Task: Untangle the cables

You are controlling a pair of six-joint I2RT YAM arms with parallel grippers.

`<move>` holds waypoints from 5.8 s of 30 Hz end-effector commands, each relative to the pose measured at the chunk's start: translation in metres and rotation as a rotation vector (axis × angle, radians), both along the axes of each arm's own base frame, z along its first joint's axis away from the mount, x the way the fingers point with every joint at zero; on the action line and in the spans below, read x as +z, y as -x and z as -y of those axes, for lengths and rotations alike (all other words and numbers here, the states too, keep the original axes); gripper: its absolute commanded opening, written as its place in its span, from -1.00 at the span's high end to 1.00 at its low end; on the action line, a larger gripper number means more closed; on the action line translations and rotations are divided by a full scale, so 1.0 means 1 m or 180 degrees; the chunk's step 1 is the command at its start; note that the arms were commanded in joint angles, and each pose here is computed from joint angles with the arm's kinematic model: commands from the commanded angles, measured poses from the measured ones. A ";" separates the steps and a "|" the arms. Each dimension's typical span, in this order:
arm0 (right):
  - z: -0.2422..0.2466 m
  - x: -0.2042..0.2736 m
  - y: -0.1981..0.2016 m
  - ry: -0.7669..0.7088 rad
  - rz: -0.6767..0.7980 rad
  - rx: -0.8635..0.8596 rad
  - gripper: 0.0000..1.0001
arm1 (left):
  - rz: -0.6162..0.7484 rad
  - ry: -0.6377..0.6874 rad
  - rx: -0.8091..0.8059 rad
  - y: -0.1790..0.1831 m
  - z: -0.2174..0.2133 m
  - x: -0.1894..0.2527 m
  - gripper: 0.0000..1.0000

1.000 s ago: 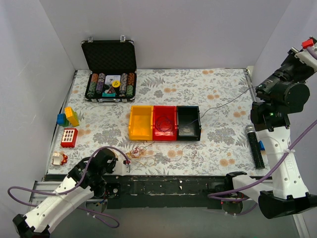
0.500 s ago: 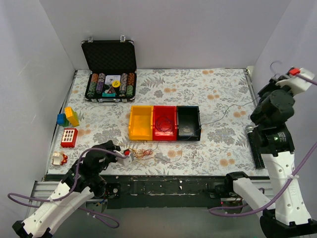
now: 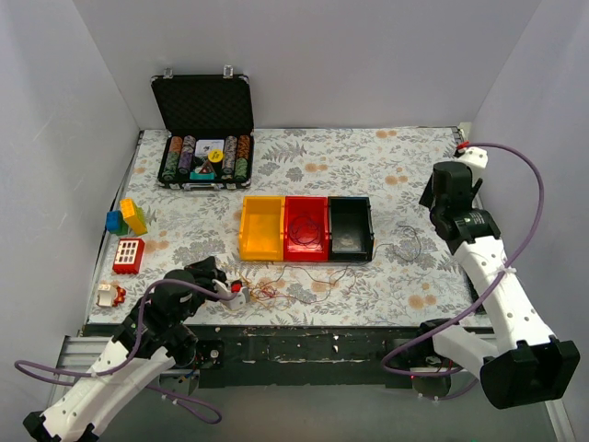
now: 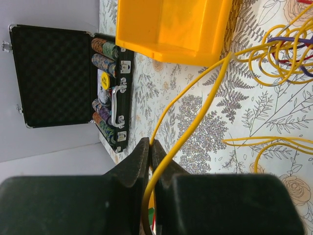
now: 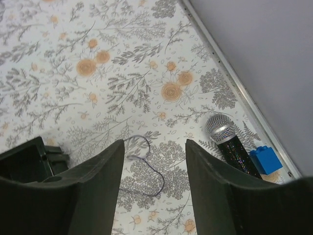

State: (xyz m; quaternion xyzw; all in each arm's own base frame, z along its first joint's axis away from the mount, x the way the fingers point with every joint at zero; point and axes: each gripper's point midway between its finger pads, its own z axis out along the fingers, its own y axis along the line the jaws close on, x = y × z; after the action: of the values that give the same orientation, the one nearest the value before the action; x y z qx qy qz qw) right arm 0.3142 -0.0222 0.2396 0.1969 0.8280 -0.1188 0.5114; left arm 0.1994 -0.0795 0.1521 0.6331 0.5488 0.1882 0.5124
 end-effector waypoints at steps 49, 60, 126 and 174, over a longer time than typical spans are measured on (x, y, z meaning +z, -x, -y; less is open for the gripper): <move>-0.352 -0.156 0.135 -0.0407 -0.1592 0.4940 0.97 | 0.0246 0.0212 -0.0156 -0.002 0.011 0.037 1.00; -0.273 0.001 0.052 0.0169 0.0001 0.3746 0.97 | 0.0160 0.0090 -0.0193 0.007 0.004 0.021 1.00; -0.319 0.219 -0.038 -0.0671 0.2140 0.3369 0.97 | 0.0402 0.0474 -0.0259 0.012 0.009 0.039 1.00; -0.341 -0.092 -0.036 -0.0405 -0.0644 0.3026 -0.12 | 0.0663 0.0782 -0.0304 0.003 0.021 0.074 1.00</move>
State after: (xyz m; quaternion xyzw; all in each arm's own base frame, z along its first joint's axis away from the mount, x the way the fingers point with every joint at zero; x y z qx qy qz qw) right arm 0.3480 0.3137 0.1248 -0.1877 0.8835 0.1559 0.3999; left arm 0.1983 -0.0996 0.2024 0.5935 0.4961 0.1631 0.6124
